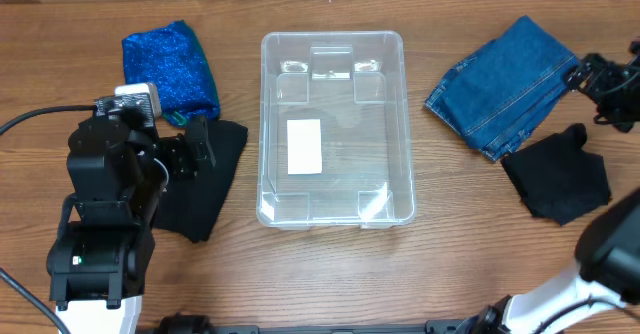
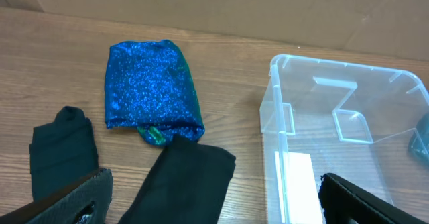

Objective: Pack container
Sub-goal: 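Reach the right gripper to the folded blue jeans and grasp them, then lift the jeans with the right gripper and carry them over the container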

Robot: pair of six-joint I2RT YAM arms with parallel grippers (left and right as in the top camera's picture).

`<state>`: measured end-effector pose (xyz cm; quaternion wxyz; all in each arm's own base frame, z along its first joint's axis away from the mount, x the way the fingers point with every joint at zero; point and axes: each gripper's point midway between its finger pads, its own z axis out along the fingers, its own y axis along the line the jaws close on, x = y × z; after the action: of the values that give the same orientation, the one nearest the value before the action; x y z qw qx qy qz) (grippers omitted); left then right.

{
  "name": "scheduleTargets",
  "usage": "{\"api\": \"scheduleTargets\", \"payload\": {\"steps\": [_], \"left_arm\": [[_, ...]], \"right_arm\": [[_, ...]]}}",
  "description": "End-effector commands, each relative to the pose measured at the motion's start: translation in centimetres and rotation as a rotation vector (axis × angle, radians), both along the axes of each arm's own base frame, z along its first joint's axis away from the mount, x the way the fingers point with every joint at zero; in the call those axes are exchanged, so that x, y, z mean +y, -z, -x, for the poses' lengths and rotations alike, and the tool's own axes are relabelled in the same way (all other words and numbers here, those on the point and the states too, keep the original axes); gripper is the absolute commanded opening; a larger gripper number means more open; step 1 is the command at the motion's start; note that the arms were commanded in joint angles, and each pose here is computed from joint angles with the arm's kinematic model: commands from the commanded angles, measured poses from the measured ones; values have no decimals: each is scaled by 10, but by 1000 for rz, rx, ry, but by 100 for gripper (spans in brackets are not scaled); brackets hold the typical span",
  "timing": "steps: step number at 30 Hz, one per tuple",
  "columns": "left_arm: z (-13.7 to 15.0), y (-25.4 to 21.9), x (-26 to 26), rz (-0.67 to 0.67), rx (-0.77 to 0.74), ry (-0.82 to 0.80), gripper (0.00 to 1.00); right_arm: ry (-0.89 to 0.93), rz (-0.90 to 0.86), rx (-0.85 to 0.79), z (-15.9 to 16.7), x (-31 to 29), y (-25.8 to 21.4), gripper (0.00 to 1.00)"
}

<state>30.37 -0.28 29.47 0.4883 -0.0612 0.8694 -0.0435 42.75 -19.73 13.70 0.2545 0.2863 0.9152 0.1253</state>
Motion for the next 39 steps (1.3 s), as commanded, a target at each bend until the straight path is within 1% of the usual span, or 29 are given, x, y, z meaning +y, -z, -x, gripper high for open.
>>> {"api": "scheduleTargets", "payload": {"steps": [1, 4, 7, 13, 22, 28, 33, 39], "left_arm": [[1, -12, -4, -7, -28, 24, 100], [1, -12, -4, -8, -26, 23, 100], [1, -11, -4, -7, -22, 23, 100], [4, -7, -4, -8, -2, 23, 100], [3, -7, -2, -11, -1, 17, 100], [2, -5, -3, -11, 4, 17, 100], [2, -5, -2, -11, 5, 17, 100], [3, -4, -3, -11, 8, 17, 100]], "right_arm": [[-71, -80, -88, -17, 3, 6, 100], [-95, -112, -111, -28, 4, 22, 100], [-93, -123, -95, -31, 1, 39, 100], [-67, -94, -5, -27, -10, 80, 100], [-90, -170, 75, -22, 4, 125, 100], [-109, -191, 103, -22, 16, 139, 100], [-120, -222, 152, -16, 28, 154, 100], [-113, -242, 170, -12, 31, 155, 100]]}}
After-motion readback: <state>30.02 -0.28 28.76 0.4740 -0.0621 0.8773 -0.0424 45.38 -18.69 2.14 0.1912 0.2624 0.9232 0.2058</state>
